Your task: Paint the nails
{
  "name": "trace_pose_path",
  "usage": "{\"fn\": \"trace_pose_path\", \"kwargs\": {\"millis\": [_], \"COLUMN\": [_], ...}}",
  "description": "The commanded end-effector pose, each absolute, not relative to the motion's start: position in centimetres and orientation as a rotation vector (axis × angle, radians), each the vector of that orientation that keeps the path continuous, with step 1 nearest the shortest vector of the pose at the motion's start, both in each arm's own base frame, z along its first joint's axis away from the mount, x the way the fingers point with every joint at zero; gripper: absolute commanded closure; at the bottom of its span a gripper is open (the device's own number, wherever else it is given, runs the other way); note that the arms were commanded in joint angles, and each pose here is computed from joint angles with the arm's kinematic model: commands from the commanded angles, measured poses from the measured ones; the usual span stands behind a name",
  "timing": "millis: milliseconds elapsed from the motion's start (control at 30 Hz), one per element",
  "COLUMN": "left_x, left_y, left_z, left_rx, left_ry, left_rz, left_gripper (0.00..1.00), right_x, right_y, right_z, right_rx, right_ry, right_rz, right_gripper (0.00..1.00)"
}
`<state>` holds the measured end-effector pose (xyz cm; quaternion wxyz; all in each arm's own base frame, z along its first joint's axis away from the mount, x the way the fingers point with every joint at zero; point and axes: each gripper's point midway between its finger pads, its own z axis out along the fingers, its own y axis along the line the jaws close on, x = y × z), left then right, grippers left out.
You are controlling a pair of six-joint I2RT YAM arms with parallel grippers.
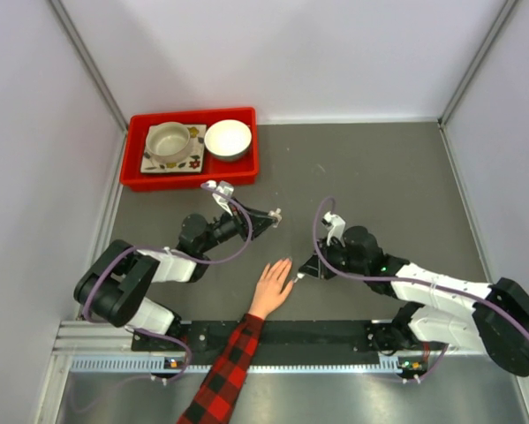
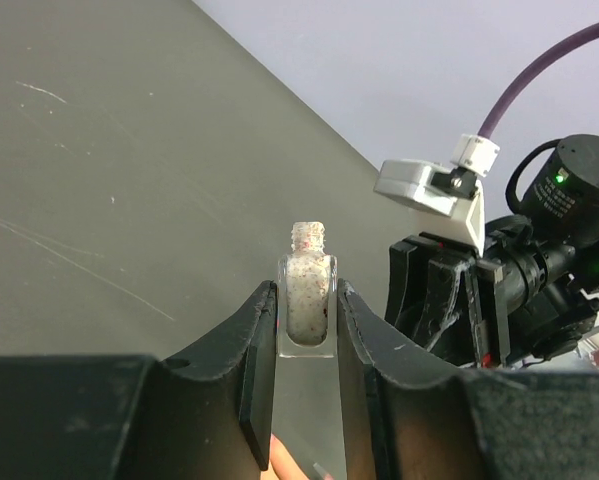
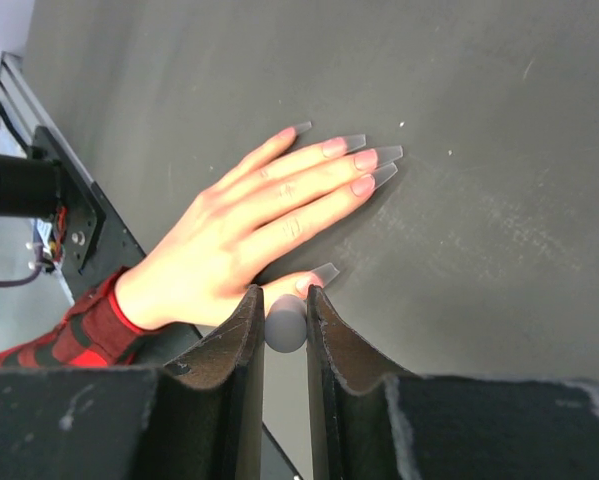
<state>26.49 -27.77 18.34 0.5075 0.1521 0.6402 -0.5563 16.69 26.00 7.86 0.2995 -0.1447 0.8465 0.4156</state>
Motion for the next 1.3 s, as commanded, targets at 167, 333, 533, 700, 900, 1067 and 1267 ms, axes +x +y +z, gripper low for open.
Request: {"fn": "trace_pose_path", "kwargs": {"millis": [167,333,533,700,900,1067,1267], "left_x": [25.4,25.4,25.4,25.5,25.6,25.6,25.6], "left_y": [-27.7,-27.9,-27.9,-28.0,-27.9,-28.0,-27.9], "left_z": [26.3,26.4,26.4,26.4,26.3,26.3,26.4], "left_rx": [0.470,0.480,0.483,0.486,0.481,0.481,0.479], "left_ry": [1.149,1.155,1.160,1.165,1.171,1.171,1.170], "left_rz": [-1.341,-1.333,-1.333,-1.327,-1.324,-1.327,-1.327], "left_gripper": [1.00,1.00,1.00,1.00,1.00,1.00,1.00], "right_x": [16.3,16.7,17.1,17.2,17.1,17.2,17.2], "right_y": [27.4,27.3,27.5,27.7,27.9,28.1,28.5], "right_z": [7.1,7.4,7.6,7.9,8.4,8.9,9.5], "right_rx": [-0.462,-0.457,-0.467,-0.476,-0.492,-0.502,-0.512], "right_ry": [2.218,2.205,2.203,2.193,2.178,2.165,2.147], "right_rz": [1.102,1.081,1.068,1.075,1.090,1.100,1.120], "right_gripper": [1.00,1.00,1.00,1.00,1.00,1.00,1.00]}}
